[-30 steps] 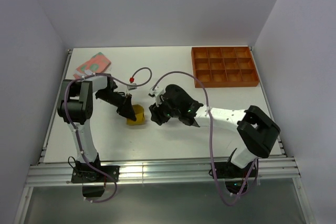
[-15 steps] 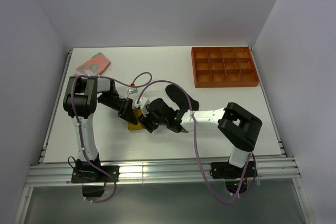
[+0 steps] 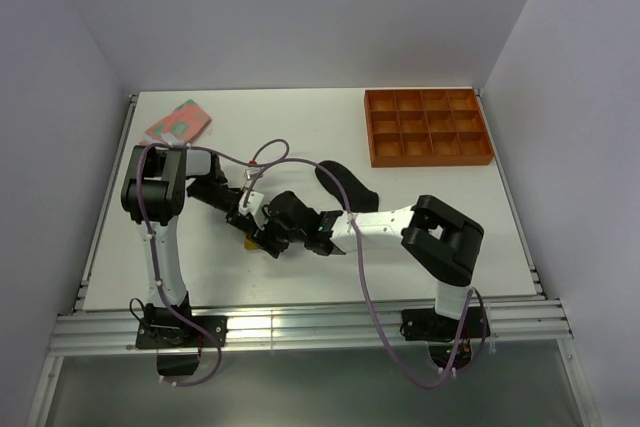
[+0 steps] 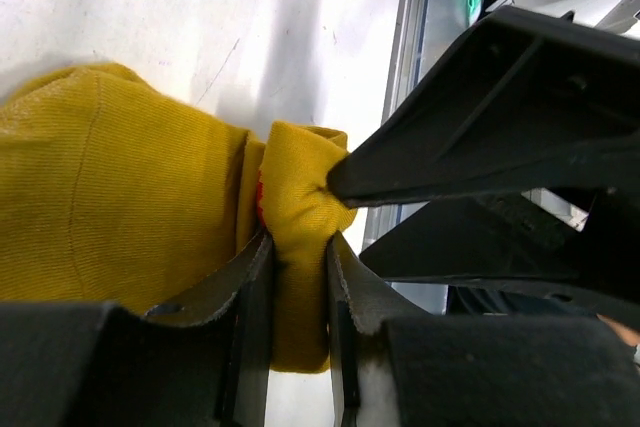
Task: Roll the socks
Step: Roll the sock at the center of the board.
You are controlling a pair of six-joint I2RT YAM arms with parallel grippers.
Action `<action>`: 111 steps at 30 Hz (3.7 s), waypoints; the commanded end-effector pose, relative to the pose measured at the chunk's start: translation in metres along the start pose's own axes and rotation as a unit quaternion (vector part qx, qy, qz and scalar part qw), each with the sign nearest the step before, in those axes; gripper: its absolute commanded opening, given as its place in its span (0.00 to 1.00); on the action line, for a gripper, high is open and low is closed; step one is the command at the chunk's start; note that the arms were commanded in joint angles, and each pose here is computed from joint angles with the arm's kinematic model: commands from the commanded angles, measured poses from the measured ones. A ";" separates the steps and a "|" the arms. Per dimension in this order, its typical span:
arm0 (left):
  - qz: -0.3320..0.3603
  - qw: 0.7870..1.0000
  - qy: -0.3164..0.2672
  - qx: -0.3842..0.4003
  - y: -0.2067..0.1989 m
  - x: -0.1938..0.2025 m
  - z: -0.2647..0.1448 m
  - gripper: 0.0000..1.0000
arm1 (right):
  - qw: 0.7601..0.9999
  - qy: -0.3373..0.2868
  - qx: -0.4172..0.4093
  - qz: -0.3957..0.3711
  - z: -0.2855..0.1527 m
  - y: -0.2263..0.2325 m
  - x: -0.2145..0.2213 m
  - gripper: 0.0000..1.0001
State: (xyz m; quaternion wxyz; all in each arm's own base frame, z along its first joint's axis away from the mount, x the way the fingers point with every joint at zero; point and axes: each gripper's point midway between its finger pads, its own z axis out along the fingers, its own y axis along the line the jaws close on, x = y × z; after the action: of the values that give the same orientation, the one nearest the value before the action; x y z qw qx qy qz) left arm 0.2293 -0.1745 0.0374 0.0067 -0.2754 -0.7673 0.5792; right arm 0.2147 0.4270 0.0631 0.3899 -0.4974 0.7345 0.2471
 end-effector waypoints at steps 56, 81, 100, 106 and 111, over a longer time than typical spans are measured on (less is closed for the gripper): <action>0.022 0.985 -0.070 -0.156 0.034 -0.060 -0.054 0.18 | 0.995 0.099 -0.006 -0.006 0.027 0.019 0.069 0.23; -0.020 0.968 -0.025 -0.247 0.072 -0.041 -0.058 0.00 | 0.993 0.119 0.013 0.002 0.027 0.013 0.072 0.21; 0.020 0.947 -0.062 -0.316 0.054 -0.069 -0.086 0.40 | 0.992 0.126 0.019 0.013 0.030 0.010 0.079 0.18; 0.014 0.952 -0.028 -0.305 0.058 -0.049 -0.079 0.43 | 0.991 0.131 0.019 0.013 0.032 0.010 0.083 0.18; 0.008 0.955 0.002 -0.296 0.062 -0.031 -0.069 0.45 | 0.991 0.134 0.017 0.013 0.032 0.011 0.085 0.17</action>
State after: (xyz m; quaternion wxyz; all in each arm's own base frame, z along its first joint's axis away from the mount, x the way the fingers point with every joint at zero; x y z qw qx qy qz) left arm 0.3197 -0.1180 0.0238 -0.1017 -0.2494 -0.9047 0.3303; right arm 0.2169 0.4422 0.0288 0.3779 -0.4917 0.7546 0.2143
